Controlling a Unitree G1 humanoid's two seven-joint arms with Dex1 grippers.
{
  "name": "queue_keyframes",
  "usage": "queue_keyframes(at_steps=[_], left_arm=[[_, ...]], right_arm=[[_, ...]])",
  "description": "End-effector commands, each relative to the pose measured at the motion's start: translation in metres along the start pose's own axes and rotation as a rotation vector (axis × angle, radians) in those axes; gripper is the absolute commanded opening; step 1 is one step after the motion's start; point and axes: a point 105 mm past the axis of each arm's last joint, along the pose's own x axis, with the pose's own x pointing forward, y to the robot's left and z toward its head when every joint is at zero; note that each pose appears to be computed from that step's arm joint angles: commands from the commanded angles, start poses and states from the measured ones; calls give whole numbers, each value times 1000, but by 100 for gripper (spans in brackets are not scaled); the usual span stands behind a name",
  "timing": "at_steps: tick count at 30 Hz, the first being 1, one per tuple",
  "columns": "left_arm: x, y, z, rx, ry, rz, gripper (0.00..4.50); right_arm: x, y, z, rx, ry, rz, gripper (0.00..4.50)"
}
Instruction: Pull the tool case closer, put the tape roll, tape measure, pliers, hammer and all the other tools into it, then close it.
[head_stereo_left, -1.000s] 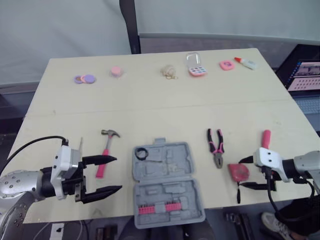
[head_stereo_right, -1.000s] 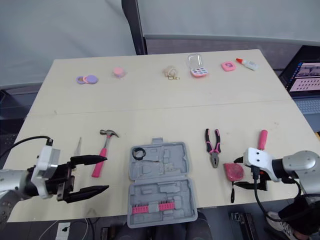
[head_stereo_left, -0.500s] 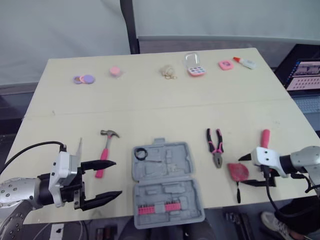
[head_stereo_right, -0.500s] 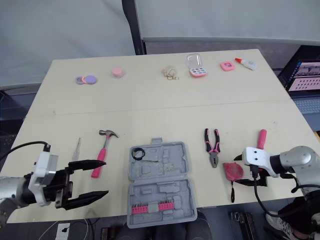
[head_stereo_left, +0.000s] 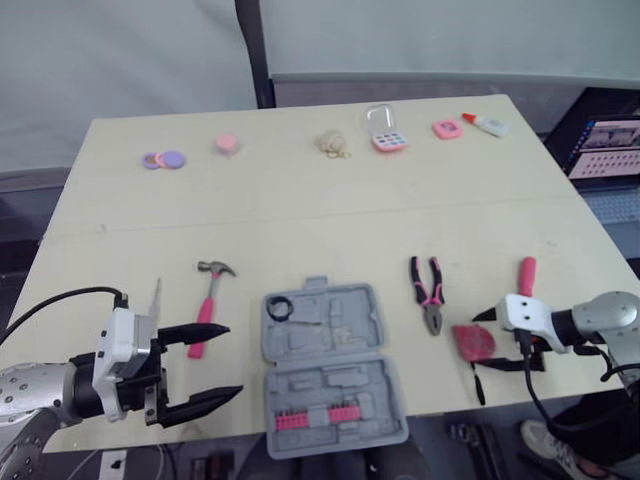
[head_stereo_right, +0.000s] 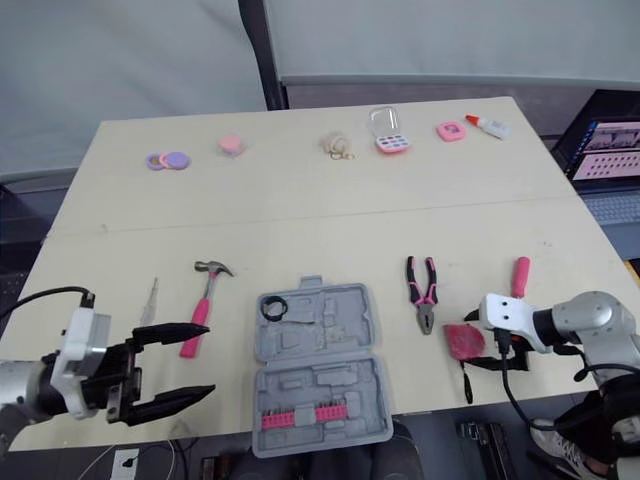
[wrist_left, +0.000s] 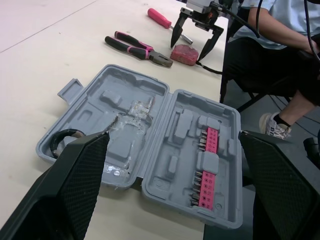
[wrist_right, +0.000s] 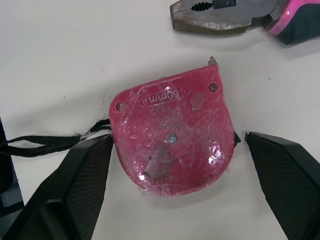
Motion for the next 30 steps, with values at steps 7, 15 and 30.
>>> queue_keyframes(at_steps=[7, 15, 30], left_arm=[[4, -5, 10, 37, -18, -19, 450], [8, -7, 11, 34, -21, -19, 450], [14, 13, -11, 75, -75, -61, 450]], right_arm=[[-4, -4, 6, -35, -23, -18, 305], [-11, -8, 4, -14, 2, -33, 305], [-67, -4, 63, 82, 115, -57, 305]])
